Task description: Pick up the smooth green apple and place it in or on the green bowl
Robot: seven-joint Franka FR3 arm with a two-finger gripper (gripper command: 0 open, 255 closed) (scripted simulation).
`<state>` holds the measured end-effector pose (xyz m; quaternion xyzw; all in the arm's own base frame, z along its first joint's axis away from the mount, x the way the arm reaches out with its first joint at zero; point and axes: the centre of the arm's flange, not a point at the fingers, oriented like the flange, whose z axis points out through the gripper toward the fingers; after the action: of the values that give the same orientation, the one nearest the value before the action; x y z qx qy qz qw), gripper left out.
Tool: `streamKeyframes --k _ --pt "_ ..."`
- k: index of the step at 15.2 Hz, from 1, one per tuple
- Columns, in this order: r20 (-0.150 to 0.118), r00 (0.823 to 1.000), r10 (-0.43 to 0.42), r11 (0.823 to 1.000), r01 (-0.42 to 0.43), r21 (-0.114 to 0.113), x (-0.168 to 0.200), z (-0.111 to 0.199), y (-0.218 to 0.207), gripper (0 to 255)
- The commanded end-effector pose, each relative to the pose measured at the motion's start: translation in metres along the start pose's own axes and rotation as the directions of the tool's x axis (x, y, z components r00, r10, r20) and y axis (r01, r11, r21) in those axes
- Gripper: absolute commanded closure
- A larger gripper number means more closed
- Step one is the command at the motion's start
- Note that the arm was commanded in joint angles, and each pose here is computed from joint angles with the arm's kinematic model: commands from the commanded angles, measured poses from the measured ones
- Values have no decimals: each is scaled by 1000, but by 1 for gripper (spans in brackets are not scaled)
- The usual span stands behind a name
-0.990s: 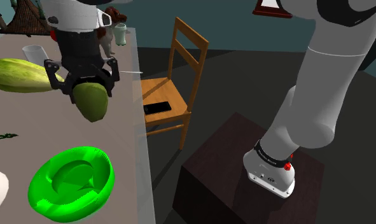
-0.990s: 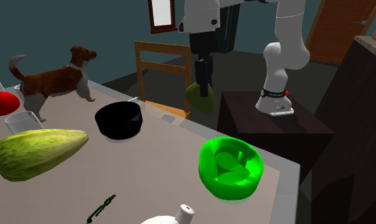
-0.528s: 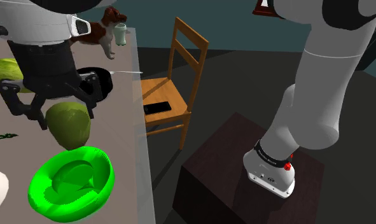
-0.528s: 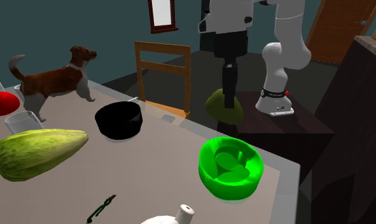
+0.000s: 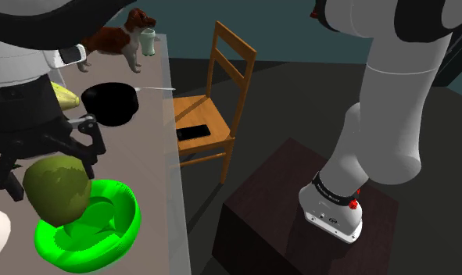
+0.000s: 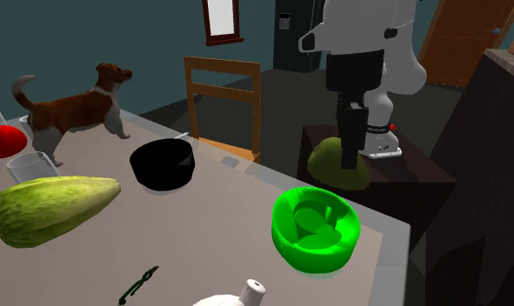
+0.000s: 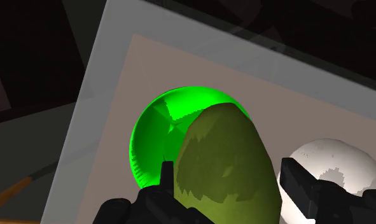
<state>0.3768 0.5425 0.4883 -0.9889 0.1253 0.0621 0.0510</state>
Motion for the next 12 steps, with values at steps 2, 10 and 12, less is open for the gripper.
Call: streamKeyframes --k 2,10,12 --pt "0 1000 1 1000 -1 0 1 16 0 255" --pt "0 1000 1 1000 -1 0 7 58 4 255" --pt "0 1000 1 1000 -1 0 8 68 5 255"
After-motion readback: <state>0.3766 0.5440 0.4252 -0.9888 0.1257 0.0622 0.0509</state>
